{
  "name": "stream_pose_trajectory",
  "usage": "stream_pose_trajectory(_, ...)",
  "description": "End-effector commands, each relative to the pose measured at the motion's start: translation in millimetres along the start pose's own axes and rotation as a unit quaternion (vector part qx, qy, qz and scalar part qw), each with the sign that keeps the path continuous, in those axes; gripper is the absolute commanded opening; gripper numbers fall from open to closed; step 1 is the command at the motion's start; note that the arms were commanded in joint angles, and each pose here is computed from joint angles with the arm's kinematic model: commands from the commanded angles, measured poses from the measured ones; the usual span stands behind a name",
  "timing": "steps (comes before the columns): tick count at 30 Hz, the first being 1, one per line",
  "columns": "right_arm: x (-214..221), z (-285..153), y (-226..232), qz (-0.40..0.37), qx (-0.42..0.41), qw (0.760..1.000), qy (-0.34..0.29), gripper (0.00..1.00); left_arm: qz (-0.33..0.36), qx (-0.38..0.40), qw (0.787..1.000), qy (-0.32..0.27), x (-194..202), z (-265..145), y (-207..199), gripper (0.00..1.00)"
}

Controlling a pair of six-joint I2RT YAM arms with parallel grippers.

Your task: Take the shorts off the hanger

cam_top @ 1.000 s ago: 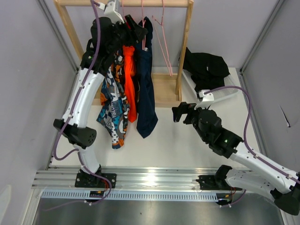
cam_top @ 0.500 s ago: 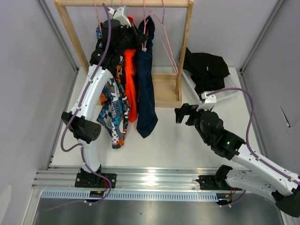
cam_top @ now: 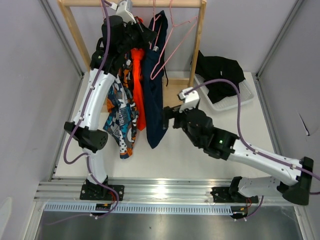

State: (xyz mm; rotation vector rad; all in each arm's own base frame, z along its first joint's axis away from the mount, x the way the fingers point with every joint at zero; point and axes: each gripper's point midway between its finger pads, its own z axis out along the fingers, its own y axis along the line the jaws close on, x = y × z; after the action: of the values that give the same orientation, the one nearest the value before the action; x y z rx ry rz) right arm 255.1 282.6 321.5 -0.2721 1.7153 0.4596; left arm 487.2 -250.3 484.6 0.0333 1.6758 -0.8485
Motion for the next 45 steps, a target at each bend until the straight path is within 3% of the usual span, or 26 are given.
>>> stream_pose_trajectory(1, -58.8, 7.5, 39.3, 0.003, -0.018, 0.997, -0.069, 0.99, 0.0, 0.078, 0.993, -0.093, -70.6, -49.2, -59.3, 0.0)
stream_pose_trajectory(5, -93.5, 21.8, 78.1, 0.01, -0.039, 0.994, -0.104, 0.99, -0.011, 0.092, 0.991, -0.096, -76.6, -61.9, -71.2, 0.0)
stream_pose_trajectory(9, -92.3, 38.9, 101.5, 0.008, -0.048, 0.993, -0.104, 0.99, -0.016, 0.103, 0.989, -0.103, -82.8, -79.0, -81.5, 0.0)
stream_pose_trajectory(20, -87.3, 63.1, 104.7, 0.004, -0.006, 0.993, -0.115, 0.97, -0.022, 0.111, 0.989, -0.095, -78.8, -125.7, -96.7, 0.0)
stream_pose_trajectory(21, -87.5, 62.6, 104.8, 0.007, -0.007, 0.993, -0.117, 0.9, -0.022, 0.114, 0.989, -0.094, -77.9, -128.1, -98.4, 0.0)
stream_pose_trajectory(24, -82.7, 59.0, 108.4, 0.022, -0.016, 0.994, -0.111, 0.17, -0.021, 0.116, 0.988, -0.096, -77.2, -135.6, -100.1, 0.0)
stream_pose_trajectory(25, -83.9, 52.0, 111.1, 0.028, -0.019, 0.993, -0.112, 0.0, -0.022, 0.113, 0.989, -0.094, -76.1, -135.7, -99.1, 0.0)
stream_pose_trajectory(31, -70.3, 1.1, 129.7, 0.027, -0.027, 0.994, -0.106, 0.0, -0.01, 0.105, 0.989, -0.105, -81.1, -136.1, -96.8, 0.0)
stream_pose_trajectory(38, 1.8, -89.9, 193.3, 0.012, -0.092, 0.994, -0.052, 0.0, 0.003, 0.076, 0.988, -0.133, -99.0, -126.6, -88.7, 0.0)
stream_pose_trajectory(45, 54.9, -99.9, 206.9, 0.054, -0.101, 0.993, -0.001, 0.0, 0.003, 0.067, 0.989, -0.135, -100.8, -116.9, -83.2, 0.0)
